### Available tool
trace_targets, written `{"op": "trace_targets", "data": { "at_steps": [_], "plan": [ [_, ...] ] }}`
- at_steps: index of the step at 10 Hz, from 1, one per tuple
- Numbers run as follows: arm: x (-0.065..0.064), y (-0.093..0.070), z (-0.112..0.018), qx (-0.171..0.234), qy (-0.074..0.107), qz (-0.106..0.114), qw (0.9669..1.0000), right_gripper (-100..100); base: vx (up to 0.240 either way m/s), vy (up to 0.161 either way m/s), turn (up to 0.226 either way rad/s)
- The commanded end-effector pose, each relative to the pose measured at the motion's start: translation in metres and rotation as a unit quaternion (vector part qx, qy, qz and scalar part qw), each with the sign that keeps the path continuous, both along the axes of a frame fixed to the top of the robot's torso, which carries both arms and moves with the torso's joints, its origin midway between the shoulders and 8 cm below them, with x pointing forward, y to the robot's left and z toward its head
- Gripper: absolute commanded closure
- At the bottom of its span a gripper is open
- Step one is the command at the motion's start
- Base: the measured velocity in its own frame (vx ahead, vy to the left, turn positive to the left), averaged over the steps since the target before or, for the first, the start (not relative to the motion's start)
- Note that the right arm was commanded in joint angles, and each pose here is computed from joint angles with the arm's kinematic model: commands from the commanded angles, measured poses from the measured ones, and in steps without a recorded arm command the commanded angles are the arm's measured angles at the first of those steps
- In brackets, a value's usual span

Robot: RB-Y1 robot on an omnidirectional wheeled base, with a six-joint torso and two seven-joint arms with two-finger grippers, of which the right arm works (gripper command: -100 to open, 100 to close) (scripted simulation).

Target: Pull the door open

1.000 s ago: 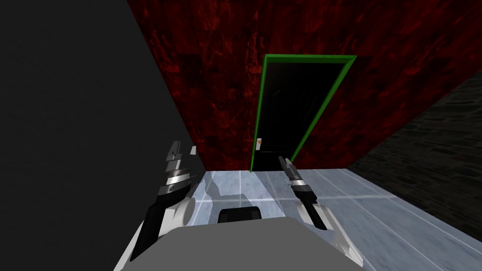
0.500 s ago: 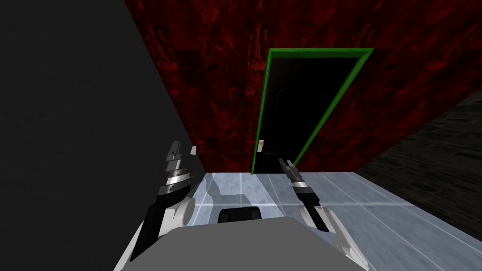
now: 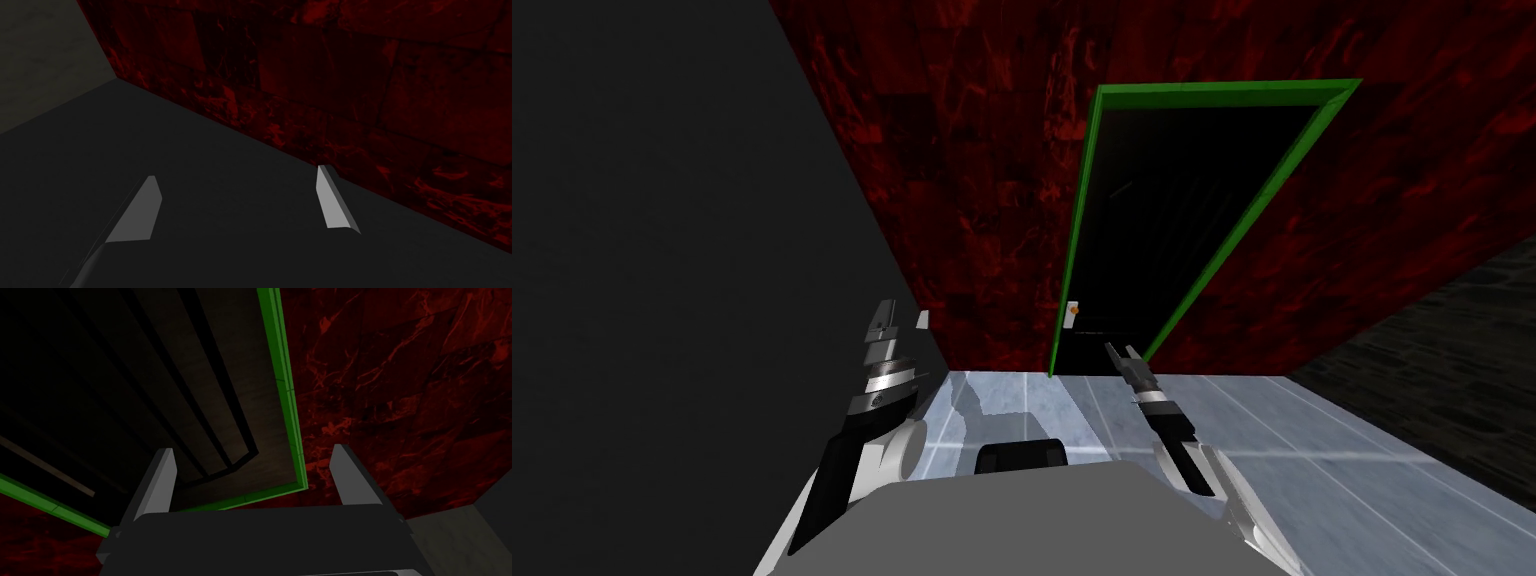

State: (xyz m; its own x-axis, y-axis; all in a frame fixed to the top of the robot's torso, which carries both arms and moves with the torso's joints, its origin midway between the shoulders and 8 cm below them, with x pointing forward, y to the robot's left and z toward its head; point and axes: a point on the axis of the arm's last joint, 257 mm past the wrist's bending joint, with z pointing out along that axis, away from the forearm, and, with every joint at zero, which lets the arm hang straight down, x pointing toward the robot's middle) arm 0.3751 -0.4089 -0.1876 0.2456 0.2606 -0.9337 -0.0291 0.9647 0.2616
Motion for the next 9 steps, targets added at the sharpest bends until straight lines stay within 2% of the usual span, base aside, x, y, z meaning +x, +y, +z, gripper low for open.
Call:
{"op": "trace_targets", "data": {
  "at_steps": [1, 5, 9],
  "plan": [
    [-0.003, -0.003, -0.008, -0.016, 0.011, -0.007, 0.9998, -100, 0.098, 0.000, 0.025],
    [-0.010, -0.016, -0.038, -0.061, 0.048, -0.027, 0.9966, -100, 0.143, 0.003, 0.039],
    [-0.019, -0.026, -0.069, -0.097, 0.086, -0.043, 0.9906, -100, 0.154, -0.008, 0.039]
  ]
}}
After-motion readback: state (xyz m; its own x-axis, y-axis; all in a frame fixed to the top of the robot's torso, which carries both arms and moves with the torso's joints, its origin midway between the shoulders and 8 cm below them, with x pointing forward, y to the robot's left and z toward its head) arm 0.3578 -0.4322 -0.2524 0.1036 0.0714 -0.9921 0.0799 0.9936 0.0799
